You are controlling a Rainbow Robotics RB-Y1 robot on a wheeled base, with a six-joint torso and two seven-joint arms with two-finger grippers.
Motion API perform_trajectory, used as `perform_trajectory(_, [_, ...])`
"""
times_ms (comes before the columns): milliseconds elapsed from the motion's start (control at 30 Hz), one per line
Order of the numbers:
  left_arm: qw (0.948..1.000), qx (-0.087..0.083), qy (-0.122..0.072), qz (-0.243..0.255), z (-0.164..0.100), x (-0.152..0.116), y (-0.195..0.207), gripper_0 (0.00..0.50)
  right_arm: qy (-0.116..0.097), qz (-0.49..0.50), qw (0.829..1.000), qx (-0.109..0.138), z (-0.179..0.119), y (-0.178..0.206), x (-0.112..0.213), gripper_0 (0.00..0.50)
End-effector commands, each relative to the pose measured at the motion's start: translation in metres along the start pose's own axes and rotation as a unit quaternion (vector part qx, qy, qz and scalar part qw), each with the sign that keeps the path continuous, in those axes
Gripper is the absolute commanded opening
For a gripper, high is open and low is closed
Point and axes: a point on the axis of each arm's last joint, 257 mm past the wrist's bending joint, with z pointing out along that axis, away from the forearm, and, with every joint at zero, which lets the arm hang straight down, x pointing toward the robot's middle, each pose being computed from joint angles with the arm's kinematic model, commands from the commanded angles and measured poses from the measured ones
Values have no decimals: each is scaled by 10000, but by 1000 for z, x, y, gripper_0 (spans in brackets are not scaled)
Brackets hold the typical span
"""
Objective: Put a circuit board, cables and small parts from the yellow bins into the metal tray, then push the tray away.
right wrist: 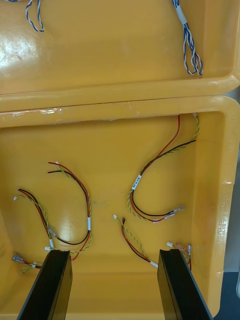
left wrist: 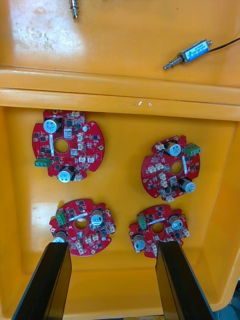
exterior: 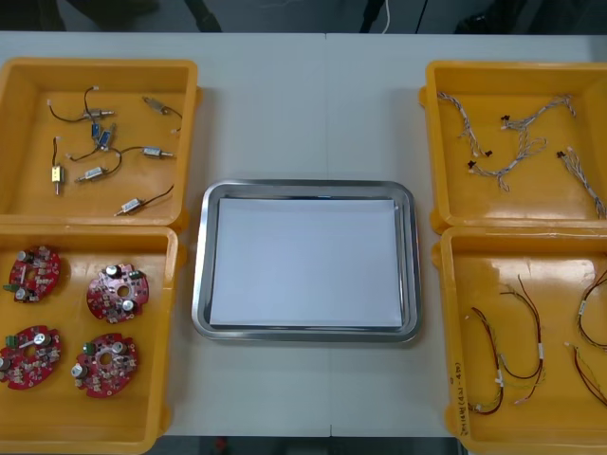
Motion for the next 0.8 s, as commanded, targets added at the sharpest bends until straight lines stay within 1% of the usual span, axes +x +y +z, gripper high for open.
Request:
perform_trajectory(33, [9998, -191, -17, 80, -8, -4, 9, 500, -14, -18, 10000, 7, -1, 0, 0, 500])
perform_trajectory(800, [9998, -191, -17, 80, -8, -4, 9, 500, -14, -18, 10000, 7, -1, 0, 0, 500])
